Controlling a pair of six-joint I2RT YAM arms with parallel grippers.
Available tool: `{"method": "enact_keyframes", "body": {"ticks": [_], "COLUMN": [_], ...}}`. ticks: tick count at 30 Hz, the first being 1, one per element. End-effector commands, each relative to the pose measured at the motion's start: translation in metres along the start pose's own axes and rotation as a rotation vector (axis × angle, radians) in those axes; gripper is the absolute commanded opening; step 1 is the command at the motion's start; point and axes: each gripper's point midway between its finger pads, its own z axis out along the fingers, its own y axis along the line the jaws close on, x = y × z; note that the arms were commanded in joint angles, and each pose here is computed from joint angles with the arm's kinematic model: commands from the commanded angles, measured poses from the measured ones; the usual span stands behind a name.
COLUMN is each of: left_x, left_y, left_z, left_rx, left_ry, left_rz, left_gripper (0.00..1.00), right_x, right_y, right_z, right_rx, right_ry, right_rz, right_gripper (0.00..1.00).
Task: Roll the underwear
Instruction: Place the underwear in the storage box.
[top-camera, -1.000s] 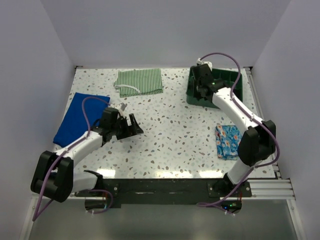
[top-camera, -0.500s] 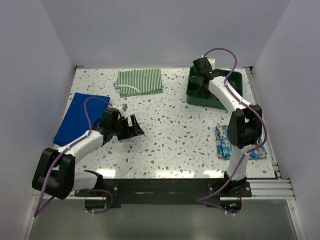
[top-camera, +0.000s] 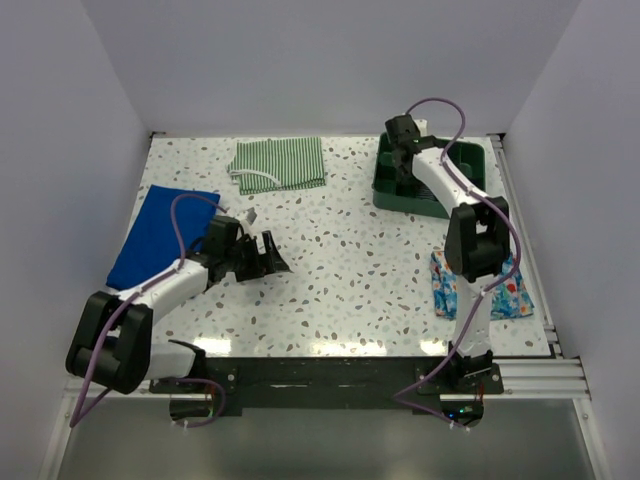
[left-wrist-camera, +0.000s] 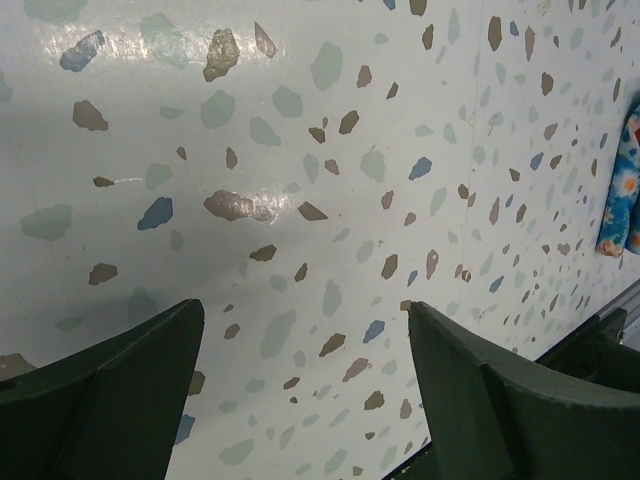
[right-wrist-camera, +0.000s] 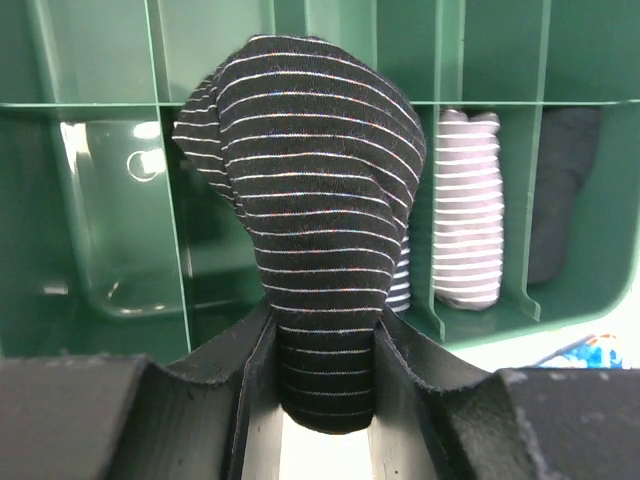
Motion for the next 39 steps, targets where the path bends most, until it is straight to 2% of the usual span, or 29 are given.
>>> {"method": "enact_keyframes", "body": {"ticks": [1,18,27,33,39], "left_x": [-0.011,-0.007,-0.007,-0.005,-0.001], "left_y": [-0.007,-0.003,-0.003,-0.002,0.001], "left_z": [0.001,0.009,0.010,0.010,0.009], "left_rx": [0.030,0.029,0.034,0.033,0.025], "left_ry": [-0.024,-0.005,-0.011,-0.003,0.001], "left_rz": [0.033,0.016,0.012,0.012,0.009], "left_gripper": [0.88,0.88,0.87,0.87,0.87], "right_x": [-0.017,0.015,0.002,0.019,0.036], "right_y": [0.002,0.035,0.040,0.054,0.056], "right_z": [-0.002,0.008,0.001,0.011,0.023], "right_rx": [-0.003,-0.158,-0.143,-0.204,-0.204], "right_ry": [-0.036,-0.009,-0.085,-0.021,0.055], "right_rz": [0.002,-0.094,-0.207,-0.248,-0.164], "right_gripper": [0.00,0.00,0.00,0.00,0.00]}}
